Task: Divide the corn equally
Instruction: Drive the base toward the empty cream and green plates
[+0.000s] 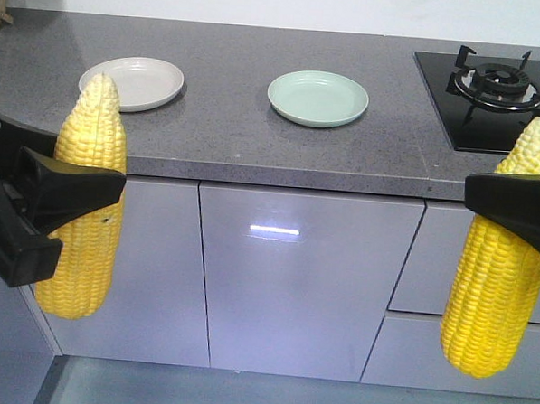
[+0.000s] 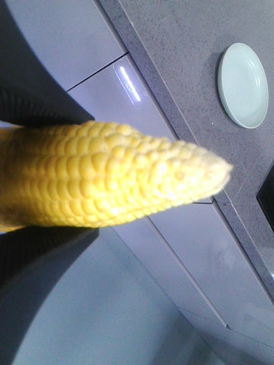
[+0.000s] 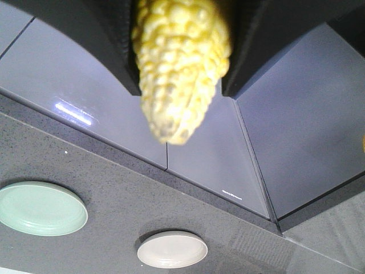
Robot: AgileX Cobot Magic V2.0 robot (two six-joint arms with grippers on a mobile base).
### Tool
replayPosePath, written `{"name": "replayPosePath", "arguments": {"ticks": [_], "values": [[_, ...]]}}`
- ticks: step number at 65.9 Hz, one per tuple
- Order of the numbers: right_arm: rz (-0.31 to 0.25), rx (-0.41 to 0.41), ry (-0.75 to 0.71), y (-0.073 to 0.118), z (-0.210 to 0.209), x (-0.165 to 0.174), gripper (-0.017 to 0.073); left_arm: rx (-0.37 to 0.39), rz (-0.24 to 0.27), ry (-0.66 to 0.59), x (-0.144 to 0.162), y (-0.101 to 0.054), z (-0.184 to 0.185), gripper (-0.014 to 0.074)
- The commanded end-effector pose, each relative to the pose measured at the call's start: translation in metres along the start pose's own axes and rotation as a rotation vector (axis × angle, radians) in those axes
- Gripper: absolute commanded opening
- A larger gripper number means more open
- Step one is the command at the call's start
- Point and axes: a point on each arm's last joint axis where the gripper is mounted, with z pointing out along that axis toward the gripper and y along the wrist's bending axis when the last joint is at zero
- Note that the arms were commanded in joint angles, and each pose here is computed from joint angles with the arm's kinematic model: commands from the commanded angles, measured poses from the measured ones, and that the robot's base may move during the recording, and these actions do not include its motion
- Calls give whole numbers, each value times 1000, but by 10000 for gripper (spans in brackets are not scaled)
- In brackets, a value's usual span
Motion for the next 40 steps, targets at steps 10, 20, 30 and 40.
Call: {"name": "replayPosePath", "arguments": {"ticks": [10, 20, 30, 40], "values": [[0, 23, -87, 0, -6, -12, 168, -4, -11, -97, -12, 0, -7, 251], [0, 23, -87, 0, -6, -12, 168, -4, -11, -97, -12, 0, -7, 251], [0, 23, -87, 0, -6, -12, 168, -4, -11, -97, -12, 0, -7, 251], [0, 23, -87, 0, -6, -12, 168, -4, -11, -97, -12, 0, -7, 251]]}}
